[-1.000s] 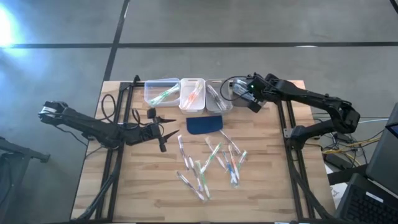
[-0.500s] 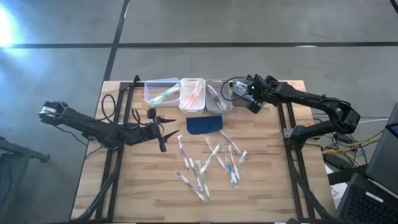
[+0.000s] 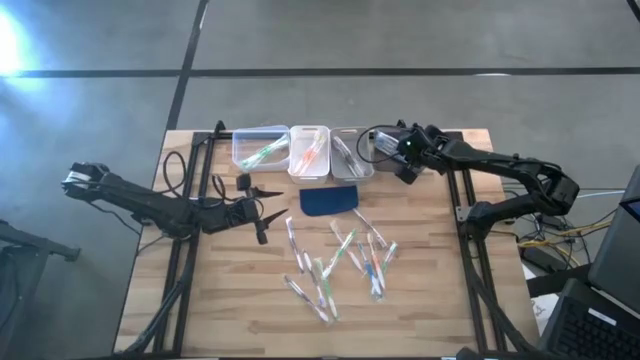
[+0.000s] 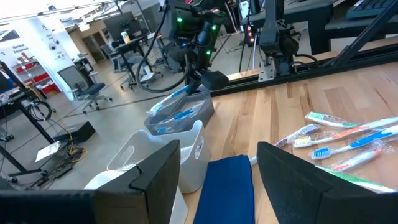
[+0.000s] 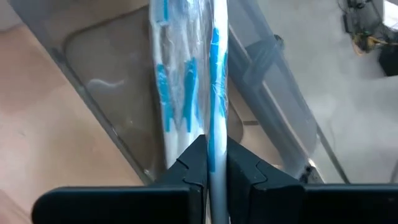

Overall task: Pick & Place Toothbrushes
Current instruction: Put the blue toothbrush into the transparent black bin, then put the violet toothbrush into the gray bin

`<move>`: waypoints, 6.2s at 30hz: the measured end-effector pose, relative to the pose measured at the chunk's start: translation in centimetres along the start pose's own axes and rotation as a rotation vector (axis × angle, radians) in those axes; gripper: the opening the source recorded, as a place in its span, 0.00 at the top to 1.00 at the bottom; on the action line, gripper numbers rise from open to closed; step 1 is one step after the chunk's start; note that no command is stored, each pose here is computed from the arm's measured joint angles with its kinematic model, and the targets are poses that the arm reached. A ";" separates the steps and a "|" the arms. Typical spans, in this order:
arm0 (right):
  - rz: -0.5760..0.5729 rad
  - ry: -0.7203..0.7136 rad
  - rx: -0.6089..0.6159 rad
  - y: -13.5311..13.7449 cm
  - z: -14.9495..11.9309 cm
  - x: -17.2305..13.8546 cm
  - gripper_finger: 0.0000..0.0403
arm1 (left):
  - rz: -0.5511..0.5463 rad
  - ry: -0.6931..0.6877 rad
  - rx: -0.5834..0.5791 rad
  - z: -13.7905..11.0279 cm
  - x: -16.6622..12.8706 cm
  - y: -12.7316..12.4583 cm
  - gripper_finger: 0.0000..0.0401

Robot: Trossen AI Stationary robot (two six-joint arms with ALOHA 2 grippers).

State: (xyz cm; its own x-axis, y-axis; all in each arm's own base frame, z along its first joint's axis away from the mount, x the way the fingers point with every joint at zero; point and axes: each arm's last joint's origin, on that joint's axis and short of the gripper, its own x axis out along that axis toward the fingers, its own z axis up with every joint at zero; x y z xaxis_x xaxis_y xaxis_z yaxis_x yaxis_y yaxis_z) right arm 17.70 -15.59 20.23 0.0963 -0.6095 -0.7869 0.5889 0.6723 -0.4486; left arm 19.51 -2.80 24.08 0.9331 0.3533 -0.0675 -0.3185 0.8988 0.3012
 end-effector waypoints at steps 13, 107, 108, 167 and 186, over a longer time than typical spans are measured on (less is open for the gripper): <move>0.015 -0.008 0.010 0.2 -1.3 1.4 0.94 | 0.000 0.000 0.000 0.0 0.0 0.0 0.46; -0.056 0.043 -0.036 -0.6 0.7 3.0 0.69 | 0.001 -0.006 -0.001 0.1 0.0 0.0 0.46; -0.056 0.040 -0.036 -0.7 0.9 2.8 0.67 | 0.002 -0.006 -0.001 0.1 0.0 0.0 0.46; 0.368 -0.302 -0.121 9.6 7.1 -21.3 0.89 | -0.029 0.112 0.051 -1.2 -0.1 -0.3 0.46; 0.418 -0.331 -0.168 11.5 5.6 -22.9 0.90 | -0.488 0.330 0.423 -4.3 1.2 -3.1 0.46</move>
State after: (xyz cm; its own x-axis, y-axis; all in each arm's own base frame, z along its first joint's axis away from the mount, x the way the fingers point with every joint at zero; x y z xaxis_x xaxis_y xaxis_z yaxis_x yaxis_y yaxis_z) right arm 26.75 3.79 35.49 0.5568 -0.3575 -0.7498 0.3129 0.9264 -0.2093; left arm 20.89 -4.05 18.95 0.8322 0.0577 -0.5515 0.2751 0.8205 0.5011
